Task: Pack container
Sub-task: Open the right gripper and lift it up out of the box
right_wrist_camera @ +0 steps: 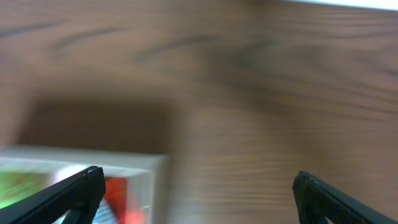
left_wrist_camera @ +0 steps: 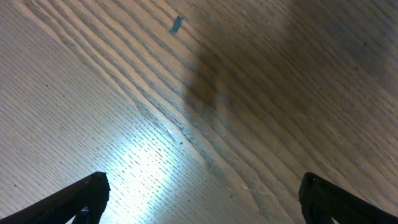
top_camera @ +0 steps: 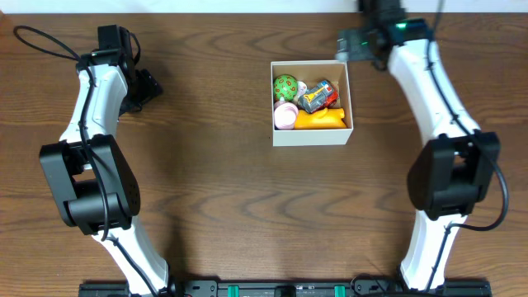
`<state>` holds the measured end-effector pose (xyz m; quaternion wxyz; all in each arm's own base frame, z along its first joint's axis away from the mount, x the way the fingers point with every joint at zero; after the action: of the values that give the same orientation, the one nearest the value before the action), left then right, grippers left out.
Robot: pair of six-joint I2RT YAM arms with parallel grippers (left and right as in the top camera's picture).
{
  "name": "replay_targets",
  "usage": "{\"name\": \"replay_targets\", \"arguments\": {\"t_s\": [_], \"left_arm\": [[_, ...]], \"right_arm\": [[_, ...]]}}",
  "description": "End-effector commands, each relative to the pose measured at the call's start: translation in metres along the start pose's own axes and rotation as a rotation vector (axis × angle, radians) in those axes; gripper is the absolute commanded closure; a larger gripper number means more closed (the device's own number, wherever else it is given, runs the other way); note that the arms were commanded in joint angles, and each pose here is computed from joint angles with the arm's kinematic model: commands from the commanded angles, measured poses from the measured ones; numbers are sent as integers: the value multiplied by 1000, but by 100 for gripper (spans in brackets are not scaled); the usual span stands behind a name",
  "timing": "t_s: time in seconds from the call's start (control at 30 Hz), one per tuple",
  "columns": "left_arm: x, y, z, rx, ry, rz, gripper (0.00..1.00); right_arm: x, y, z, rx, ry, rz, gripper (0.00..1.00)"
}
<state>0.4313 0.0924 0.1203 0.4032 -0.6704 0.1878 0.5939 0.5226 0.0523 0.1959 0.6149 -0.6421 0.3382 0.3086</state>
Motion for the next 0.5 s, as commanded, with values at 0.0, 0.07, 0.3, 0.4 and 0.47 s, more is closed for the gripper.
{"name": "replay_targets", "arguments": {"t_s": [0.0,0.07,0.3,0.4,0.47], "left_arm": [[2,1,4,-3,-17,4,2],[2,1,4,-3,-17,4,2],[2,1,4,-3,-17,4,2],[2,1,4,-3,-17,4,2],[2,1,4,-3,-17,4,2]], "right_arm": [[2,-9,-52,56,173,-27,1],[3,-7,-72,87,191,-19,1],[4,-4,-115,153,238,-11,1],[4,-3,-124,166,248,-9,1],[4,-2,-128,172,252,-9,1]]}}
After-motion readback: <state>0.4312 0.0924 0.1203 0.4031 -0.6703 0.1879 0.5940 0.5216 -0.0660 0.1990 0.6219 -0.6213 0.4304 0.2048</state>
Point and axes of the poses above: each gripper's point midway between its finger pads, its own x axis out along the fingers, its own z axis along the line the jaws close on, y = z × x, the point moved 5 cm from there along -x, back along the fingers
